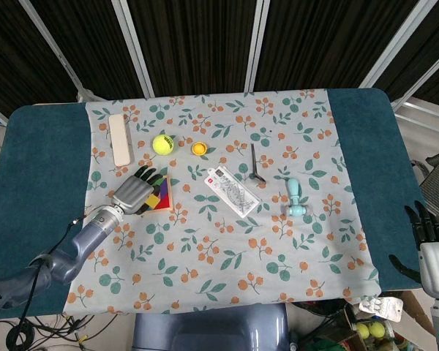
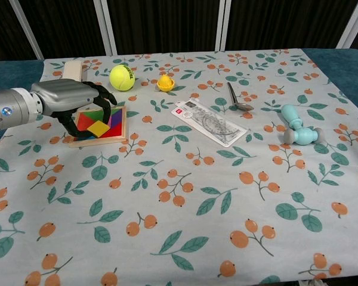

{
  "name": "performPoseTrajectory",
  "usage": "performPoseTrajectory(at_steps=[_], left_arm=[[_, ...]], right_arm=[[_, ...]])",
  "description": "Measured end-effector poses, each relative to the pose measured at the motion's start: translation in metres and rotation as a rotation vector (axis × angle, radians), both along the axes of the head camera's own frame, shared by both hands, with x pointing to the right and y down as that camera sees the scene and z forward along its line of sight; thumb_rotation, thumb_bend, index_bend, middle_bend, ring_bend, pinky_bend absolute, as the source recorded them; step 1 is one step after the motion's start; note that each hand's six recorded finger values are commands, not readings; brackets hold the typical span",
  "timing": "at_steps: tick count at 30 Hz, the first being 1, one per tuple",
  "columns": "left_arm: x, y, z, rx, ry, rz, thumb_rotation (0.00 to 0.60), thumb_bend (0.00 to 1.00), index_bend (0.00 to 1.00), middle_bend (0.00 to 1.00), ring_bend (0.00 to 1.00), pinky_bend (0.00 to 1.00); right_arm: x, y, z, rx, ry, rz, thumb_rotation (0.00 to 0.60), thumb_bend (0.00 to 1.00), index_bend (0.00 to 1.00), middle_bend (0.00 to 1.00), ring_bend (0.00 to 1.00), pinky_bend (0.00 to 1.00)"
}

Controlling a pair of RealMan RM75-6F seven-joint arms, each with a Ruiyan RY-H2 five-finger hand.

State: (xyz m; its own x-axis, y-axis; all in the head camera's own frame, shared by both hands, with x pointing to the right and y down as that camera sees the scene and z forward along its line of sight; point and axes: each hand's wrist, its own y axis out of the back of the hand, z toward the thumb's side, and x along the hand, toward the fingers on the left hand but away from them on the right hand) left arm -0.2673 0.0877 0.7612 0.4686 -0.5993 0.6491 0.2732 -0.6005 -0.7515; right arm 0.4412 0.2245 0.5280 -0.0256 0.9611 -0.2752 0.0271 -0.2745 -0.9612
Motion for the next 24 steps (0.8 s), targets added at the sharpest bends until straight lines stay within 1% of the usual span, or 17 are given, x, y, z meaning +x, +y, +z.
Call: performPoseTrajectory(at_steps=[24], left_arm=[[0.0014, -0.0013, -0.0044, 0.008, 0.007, -0.004, 0.6, 0.38, 0.46, 0.11, 0.0, 0.0]], right_arm=[[0.0007, 0.0, -0.0003, 0.001, 0.0, 0.003, 0.6, 0.08, 0.0, 0.0, 0.1, 0.23]])
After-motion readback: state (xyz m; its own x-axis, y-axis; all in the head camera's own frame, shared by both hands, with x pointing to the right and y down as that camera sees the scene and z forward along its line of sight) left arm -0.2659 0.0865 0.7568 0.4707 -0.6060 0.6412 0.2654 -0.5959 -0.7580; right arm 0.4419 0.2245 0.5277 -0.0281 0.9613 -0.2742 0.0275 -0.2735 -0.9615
